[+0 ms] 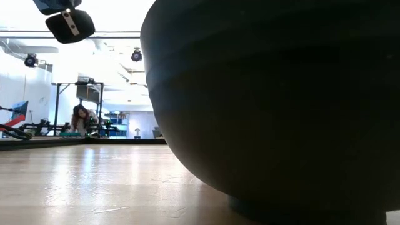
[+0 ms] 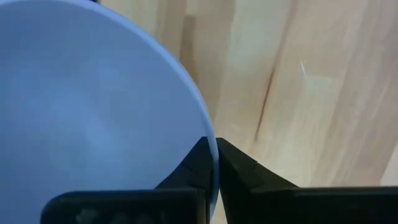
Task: Nest bowls inside each other
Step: Stack the purple bowl on top of the white bowl
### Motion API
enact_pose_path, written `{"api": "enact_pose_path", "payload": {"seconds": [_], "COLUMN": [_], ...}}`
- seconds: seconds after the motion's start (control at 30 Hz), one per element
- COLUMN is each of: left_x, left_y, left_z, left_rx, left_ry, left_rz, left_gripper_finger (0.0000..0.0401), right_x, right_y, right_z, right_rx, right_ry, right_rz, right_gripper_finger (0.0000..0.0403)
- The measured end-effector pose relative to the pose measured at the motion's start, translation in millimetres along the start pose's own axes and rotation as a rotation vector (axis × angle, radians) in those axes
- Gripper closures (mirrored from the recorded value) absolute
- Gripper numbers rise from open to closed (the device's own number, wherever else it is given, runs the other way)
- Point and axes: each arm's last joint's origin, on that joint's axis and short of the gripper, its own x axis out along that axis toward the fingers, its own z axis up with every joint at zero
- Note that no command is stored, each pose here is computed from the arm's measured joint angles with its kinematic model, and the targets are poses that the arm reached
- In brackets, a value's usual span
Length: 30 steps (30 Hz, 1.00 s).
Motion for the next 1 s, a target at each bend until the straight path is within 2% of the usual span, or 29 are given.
{"api": "enact_pose_path", "payload": {"seconds": [0.23,0.4,0.53,0.63,0.83,0.9,1.0], "left_x": [-0.3,-0.2,-0.2,-0.2,-0.2,-0.2,-0.2], "left_y": [-2.0,-2.9,-3.9,-4.2,-5.0,-5.0,-4.9], "left_z": [4.1,5.5,6.8,7.2,8.4,8.4,8.3], "left_rx": [0.003,0.004,0.005,0.006,0.006,0.006,0.005], "left_ry": [-0.05,-0.069,-0.084,-0.089,-0.102,-0.102,-0.102], "left_rz": [-0.012,-0.019,-0.03,-0.034,-0.042,-0.041,-0.041], "left_gripper_finger": [0.0401,0.0401,0.0401,0.0401,0.0401,0.0401,0.0401], "right_x": [-32.9,-76.0,-125.4,-157.4,-204.6,-211.2,-211.1], "right_y": [-5.1,-2.4,1.9,-3.0,-22.8,-32.8,-52.6], "right_z": [1.4,22.1,47.9,67.5,109.9,121.1,130.9], "right_rx": [0.105,0.147,0.205,0.271,0.404,0.499,0.665], "right_ry": [-0.151,-0.443,-0.727,-0.824,-0.88,-0.83,-0.633], "right_rz": [0.045,-0.011,-0.065,-0.104,-0.198,-0.232,-0.23], "right_gripper_finger": [0.0391,0.0391,0.0391,0.0391,0.039,0.039,0.039]}}
